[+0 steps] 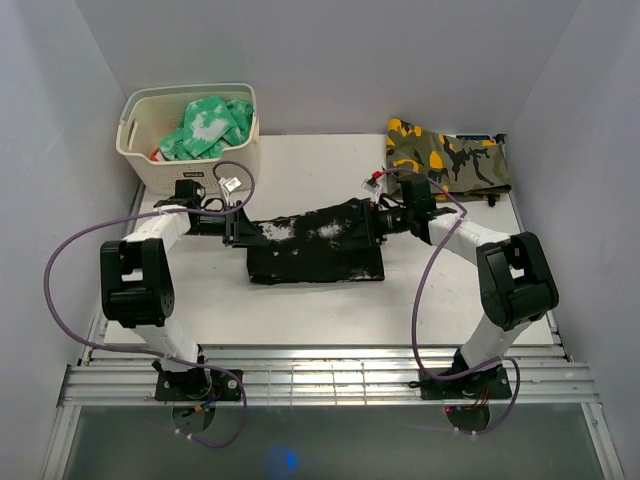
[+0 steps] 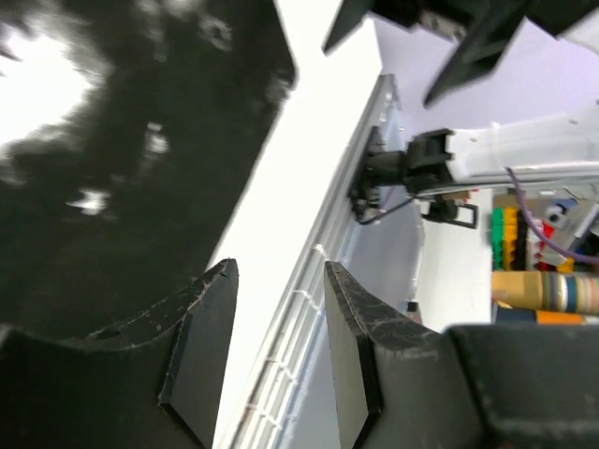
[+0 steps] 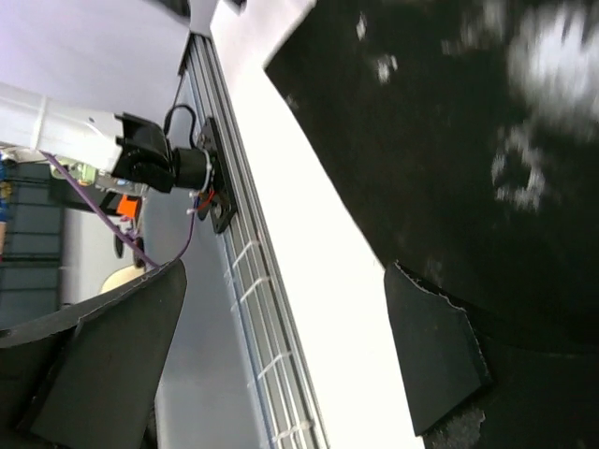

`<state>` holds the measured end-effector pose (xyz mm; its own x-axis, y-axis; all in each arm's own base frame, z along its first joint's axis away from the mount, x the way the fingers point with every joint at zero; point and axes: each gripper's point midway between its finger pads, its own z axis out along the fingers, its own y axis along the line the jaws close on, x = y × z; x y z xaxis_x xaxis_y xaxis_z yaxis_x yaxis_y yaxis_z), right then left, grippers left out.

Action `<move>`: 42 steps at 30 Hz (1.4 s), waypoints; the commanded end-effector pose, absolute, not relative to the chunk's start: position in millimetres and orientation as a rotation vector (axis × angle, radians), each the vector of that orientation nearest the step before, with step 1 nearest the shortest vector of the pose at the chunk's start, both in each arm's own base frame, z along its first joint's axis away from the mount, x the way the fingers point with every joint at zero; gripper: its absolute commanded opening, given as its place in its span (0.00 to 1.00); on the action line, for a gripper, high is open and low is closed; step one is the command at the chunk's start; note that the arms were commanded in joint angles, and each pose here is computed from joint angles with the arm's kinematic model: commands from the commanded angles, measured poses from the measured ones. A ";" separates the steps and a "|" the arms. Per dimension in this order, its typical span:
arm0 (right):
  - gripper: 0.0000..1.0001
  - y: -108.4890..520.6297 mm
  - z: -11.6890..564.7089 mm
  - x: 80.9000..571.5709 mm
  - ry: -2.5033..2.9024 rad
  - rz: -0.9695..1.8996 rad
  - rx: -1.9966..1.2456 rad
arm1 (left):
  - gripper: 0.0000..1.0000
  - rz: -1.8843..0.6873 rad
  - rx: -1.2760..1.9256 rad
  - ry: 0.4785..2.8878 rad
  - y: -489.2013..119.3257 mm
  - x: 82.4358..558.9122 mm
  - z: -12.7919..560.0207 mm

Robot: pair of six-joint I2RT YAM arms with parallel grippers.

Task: Fold and stack the trousers
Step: Fold the trousers

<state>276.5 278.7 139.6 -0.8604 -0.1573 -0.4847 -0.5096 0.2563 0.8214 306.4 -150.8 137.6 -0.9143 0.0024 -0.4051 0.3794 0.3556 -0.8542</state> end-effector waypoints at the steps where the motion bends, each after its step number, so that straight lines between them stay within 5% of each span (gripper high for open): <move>1: 0.91 284.2 161.4 298.1 2.149 1.595 -0.651 | 0.53 -1.741 0.322 2.222 -161.9 278.7 155.0; 9: 0.89 287.0 105.8 293.2 2.299 1.717 -0.511 | 0.51 -1.913 0.096 2.389 -165.3 244.2 94.8; 16: 0.91 279.8 47.1 275.0 2.494 1.747 -0.358 | 0.49 -1.639 -0.170 2.692 -144.8 266.4 24.5; 27: 0.84 294.0 154.0 341.2 2.154 1.685 -0.595 | 0.49 -1.759 0.397 2.148 -165.7 343.3 162.4; 38: 0.82 291.1 84.3 397.1 2.252 1.596 -0.473 | 0.48 -1.488 -0.034 2.399 -153.8 394.9 49.7; 42: 0.81 285.1 96.5 422.2 2.211 1.455 -0.469 | 0.52 -1.439 0.047 2.315 -153.0 409.0 66.1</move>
<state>390.7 287.5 65.0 -0.9201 -0.0706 -0.3852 -0.3858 0.3326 0.8605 378.1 -158.3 44.9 -0.9724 -0.1498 -0.1788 0.1061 0.3986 -0.9110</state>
